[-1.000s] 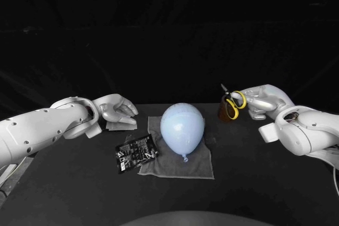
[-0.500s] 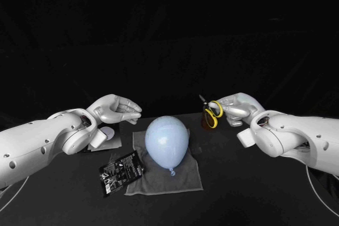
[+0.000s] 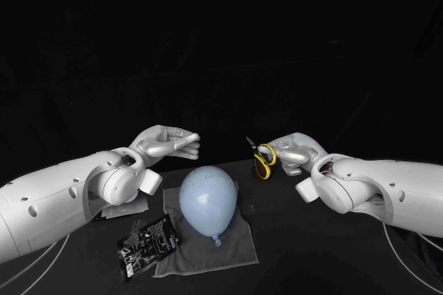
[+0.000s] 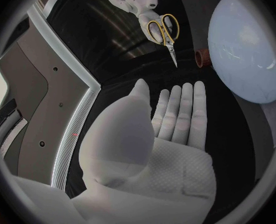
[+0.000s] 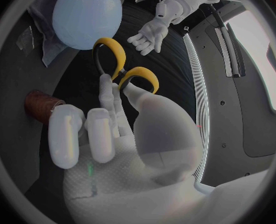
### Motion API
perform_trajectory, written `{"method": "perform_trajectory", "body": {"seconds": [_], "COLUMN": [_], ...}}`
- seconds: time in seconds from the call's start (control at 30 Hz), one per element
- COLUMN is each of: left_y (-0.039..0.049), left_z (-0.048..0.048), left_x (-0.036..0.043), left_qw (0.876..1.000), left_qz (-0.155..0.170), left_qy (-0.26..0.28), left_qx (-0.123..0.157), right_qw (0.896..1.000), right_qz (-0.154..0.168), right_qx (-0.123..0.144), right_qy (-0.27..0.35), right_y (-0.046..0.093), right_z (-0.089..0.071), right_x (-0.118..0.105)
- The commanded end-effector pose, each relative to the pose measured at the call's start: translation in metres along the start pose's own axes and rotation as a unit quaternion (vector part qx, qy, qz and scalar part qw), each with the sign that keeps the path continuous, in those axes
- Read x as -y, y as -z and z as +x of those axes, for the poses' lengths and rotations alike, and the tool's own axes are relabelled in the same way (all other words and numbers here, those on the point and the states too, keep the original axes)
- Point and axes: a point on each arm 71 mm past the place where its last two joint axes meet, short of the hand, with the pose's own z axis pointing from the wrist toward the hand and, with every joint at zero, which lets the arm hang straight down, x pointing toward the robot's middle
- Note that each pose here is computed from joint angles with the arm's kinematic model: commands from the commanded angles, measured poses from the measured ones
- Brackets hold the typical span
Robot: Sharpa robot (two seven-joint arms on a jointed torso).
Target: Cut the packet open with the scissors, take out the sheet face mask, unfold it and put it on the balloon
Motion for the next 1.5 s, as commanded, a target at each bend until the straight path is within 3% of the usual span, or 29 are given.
{"method": "perform_trajectory", "body": {"seconds": [0.03,0.53,1.07,1.5], "left_y": [-0.0077,-0.0332,-0.0614,-0.0759], "left_z": [0.0049,0.0404,0.0750,0.0944], "left_x": [0.0013,0.0056,0.0107,0.0139], "left_qw": [0.999,0.995,0.990,0.987], "left_qz": [-0.021,-0.074,-0.098,-0.096], "left_qy": [0.041,0.061,0.101,0.125], "left_qx": [0.017,0.023,0.010,-0.006], "right_qw": [1.000,0.999,0.998,0.998], "right_qz": [-0.015,-0.029,-0.051,-0.066], "right_qx": [-0.001,0.016,0.024,0.022], "right_qy": [0.000,-0.003,-0.003,-0.005], "right_y": [-0.001,-0.002,-0.003,-0.004], "right_z": [0.000,-0.002,-0.002,0.000], "right_x": [-0.003,-0.011,-0.028,-0.040]}}
